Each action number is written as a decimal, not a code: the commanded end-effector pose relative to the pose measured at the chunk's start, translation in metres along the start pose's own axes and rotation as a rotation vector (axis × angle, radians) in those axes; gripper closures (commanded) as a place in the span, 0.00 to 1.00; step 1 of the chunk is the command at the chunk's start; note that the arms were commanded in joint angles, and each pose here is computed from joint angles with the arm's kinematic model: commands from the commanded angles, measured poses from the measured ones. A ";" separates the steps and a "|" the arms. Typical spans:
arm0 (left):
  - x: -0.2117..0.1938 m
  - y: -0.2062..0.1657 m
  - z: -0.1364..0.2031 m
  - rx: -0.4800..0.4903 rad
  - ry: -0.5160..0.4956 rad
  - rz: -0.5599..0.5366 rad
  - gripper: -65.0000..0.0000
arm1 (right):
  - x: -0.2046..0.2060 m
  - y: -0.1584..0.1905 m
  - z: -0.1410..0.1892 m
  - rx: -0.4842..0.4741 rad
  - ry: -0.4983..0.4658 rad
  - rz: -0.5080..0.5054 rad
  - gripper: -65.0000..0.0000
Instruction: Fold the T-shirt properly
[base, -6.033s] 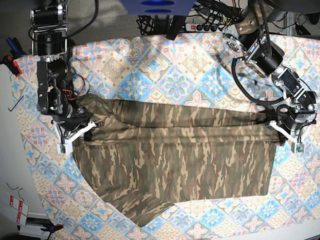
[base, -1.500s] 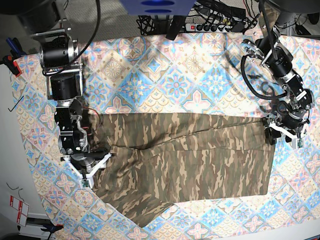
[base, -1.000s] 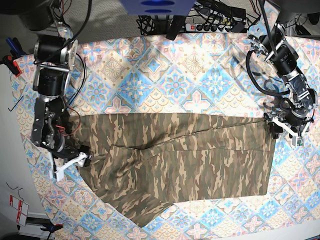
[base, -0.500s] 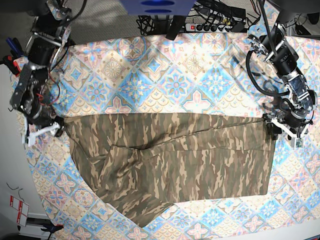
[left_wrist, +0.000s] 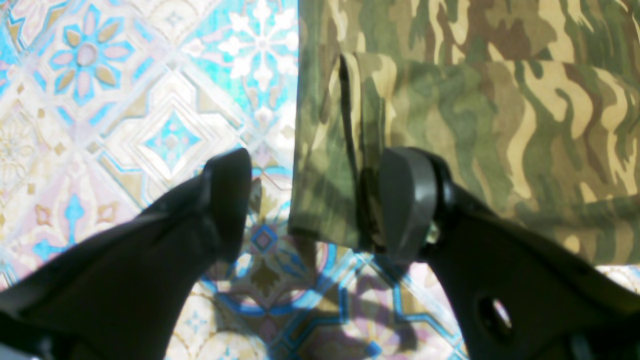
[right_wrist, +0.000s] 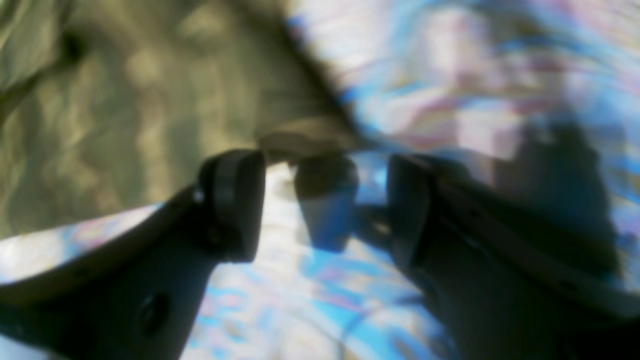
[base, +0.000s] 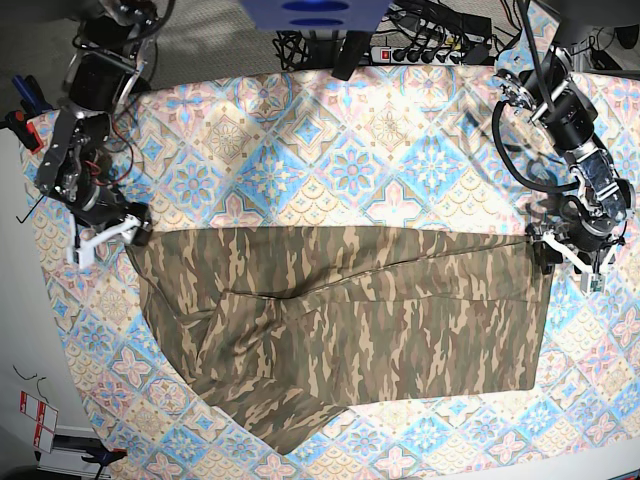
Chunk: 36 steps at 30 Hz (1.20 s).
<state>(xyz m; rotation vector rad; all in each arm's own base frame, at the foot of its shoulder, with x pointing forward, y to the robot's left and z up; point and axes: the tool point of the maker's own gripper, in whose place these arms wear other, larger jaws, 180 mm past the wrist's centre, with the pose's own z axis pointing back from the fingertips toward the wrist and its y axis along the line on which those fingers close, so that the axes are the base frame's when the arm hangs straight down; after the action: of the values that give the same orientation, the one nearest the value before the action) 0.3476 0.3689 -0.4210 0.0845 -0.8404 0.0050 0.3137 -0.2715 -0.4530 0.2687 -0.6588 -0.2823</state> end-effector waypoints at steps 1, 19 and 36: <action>0.025 0.012 0.004 0.026 -0.066 -0.004 0.39 | 0.019 -0.002 0.002 0.006 -0.043 0.001 0.42; 0.014 0.012 0.005 0.026 -0.046 -0.006 0.39 | 0.036 0.023 -0.022 0.115 -0.032 -0.006 0.42; 0.053 0.017 -0.001 0.028 0.047 -0.026 0.41 | 0.035 0.023 -0.026 0.120 -0.043 -0.018 0.42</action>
<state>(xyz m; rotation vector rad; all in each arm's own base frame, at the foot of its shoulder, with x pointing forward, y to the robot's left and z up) 0.3704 0.3689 -0.4056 0.0864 -0.7282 -0.0172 0.3464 -0.2488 -0.4624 0.3900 -0.6592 -0.2772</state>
